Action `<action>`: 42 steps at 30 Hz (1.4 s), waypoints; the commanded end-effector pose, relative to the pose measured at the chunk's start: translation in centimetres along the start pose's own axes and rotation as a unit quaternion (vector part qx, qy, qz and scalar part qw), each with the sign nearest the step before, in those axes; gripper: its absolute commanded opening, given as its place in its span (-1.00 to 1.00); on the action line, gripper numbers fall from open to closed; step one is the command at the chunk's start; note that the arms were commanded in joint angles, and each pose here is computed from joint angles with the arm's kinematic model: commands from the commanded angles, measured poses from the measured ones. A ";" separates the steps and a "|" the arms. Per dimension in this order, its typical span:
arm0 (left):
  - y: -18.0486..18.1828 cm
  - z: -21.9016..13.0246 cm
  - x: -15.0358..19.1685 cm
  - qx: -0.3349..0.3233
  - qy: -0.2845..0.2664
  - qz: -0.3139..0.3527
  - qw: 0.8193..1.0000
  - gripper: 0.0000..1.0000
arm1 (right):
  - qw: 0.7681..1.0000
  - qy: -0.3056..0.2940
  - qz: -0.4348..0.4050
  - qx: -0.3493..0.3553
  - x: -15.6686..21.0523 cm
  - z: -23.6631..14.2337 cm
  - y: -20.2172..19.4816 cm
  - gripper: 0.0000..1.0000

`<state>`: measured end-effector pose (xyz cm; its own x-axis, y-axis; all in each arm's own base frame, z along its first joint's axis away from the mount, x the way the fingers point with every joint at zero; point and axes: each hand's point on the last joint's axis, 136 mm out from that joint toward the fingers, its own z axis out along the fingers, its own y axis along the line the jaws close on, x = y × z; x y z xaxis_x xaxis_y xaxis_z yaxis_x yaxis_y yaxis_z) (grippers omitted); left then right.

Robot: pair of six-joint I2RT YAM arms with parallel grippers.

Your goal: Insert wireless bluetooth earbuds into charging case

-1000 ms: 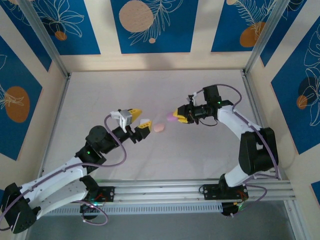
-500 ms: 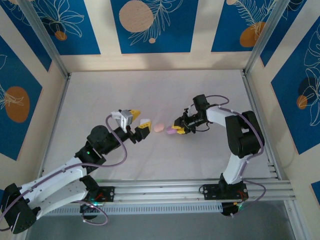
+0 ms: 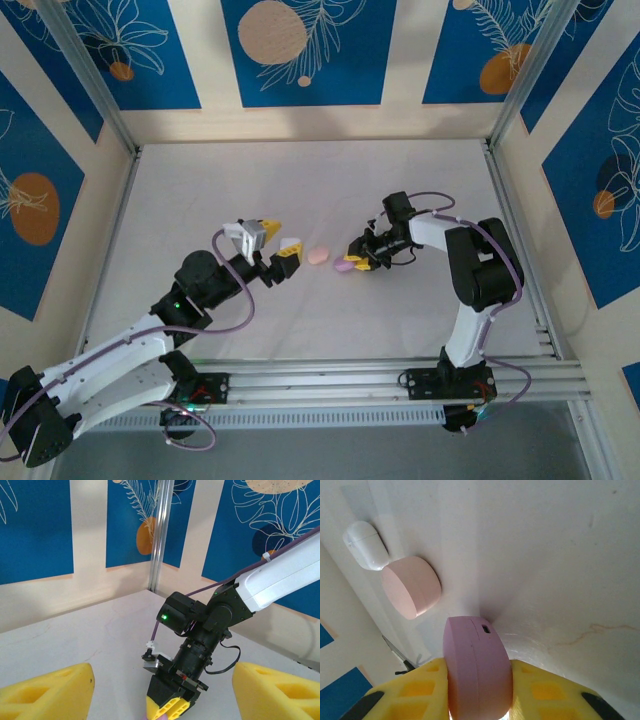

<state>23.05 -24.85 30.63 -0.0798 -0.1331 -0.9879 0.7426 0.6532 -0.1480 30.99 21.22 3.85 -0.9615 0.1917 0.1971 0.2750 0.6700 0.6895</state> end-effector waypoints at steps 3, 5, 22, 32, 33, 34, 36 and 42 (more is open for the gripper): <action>-0.1 0.0 -0.7 -0.001 -0.006 -0.002 1.000 0.45 | 0.999 0.005 0.009 0.037 0.5 0.2 -1.7 -0.24; -0.1 0.1 -0.7 -0.001 -0.006 -0.002 1.000 0.45 | 0.999 0.001 0.009 0.044 0.5 -0.1 -1.8 -0.16; 4.0 -0.7 1.6 -0.116 0.037 0.019 0.992 0.64 | 0.938 -0.263 -0.099 0.201 -1.8 -14.2 0.5 0.11; 13.8 -4.7 4.3 -0.336 0.092 0.065 0.935 1.00 | 0.752 -0.554 -0.194 0.299 -6.5 -26.0 -3.2 0.84; 15.1 -5.4 4.7 -0.357 0.098 0.062 0.927 1.00 | 0.768 -0.542 -0.198 0.279 -7.1 -25.2 -4.3 0.83; 16.1 -6.0 5.1 -0.374 0.100 0.060 0.920 1.00 | 0.778 -0.534 -0.199 0.265 -7.5 -24.7 -4.9 0.83; 18.3 -7.5 5.7 -0.412 0.105 0.060 0.903 1.00 | 0.775 -0.541 -0.211 0.248 -8.4 -24.2 -5.7 0.83; 22.1 -10.1 7.7 -0.470 0.140 0.072 0.868 1.00 | 0.791 -0.517 -0.273 0.180 -10.5 -21.7 -5.9 0.79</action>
<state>31.89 -5.58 20.03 -0.2680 0.0719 -0.9607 -0.0497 0.9949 0.0883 36.29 -1.81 8.95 -0.6025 0.2113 -0.7696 0.1468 0.9772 0.1534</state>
